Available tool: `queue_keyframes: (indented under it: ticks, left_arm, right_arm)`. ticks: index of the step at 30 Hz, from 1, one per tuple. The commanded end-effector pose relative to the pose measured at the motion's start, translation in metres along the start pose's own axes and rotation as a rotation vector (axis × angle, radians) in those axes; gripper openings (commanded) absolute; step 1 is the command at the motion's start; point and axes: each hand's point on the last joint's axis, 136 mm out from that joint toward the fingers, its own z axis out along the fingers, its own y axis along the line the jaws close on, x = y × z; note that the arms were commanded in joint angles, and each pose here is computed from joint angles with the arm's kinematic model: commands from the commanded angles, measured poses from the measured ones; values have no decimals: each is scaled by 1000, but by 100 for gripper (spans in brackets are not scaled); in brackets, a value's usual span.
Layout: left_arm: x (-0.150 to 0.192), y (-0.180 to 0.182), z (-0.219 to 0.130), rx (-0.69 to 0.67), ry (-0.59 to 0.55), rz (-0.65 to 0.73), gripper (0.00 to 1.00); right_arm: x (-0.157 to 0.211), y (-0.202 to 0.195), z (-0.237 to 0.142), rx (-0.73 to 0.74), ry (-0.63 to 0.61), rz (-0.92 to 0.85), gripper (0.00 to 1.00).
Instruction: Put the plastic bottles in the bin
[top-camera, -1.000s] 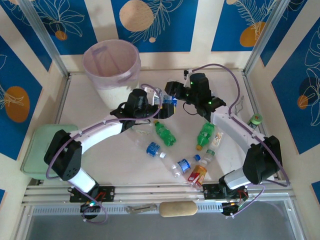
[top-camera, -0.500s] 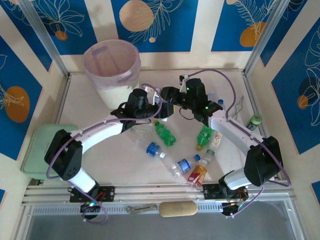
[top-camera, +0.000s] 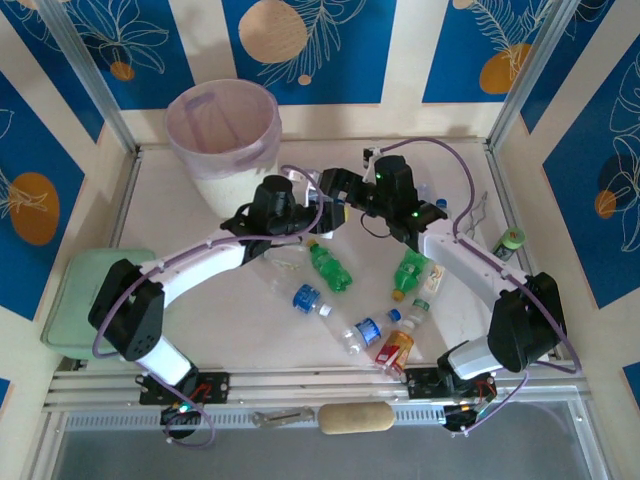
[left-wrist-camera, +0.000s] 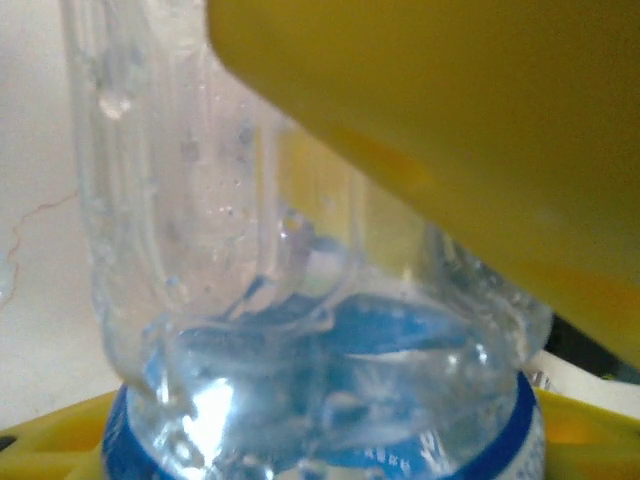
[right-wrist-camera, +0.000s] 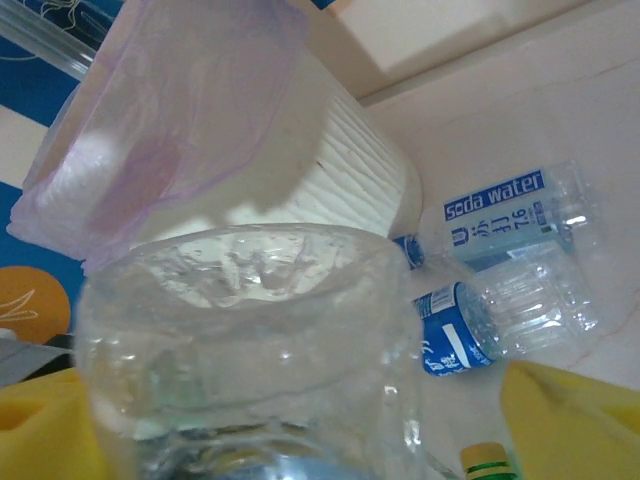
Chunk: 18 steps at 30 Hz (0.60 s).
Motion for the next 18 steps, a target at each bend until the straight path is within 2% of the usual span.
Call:
queue_keyframes:
  ticks: [1, 12, 18]
  left_arm:
    - [-11, -9, -3, 13, -20, 55, 55]
    - [-40, 11, -11, -35, -37, 82, 55]
    - [-55, 13, -11, -57, -23, 133, 55]
  right_arm:
    - [-11, 21, -17, -74, -40, -9, 99]
    - [-49, -16, -66, -27, -191, 86, 99]
    - [-51, -28, -86, -20, -233, 97, 99]
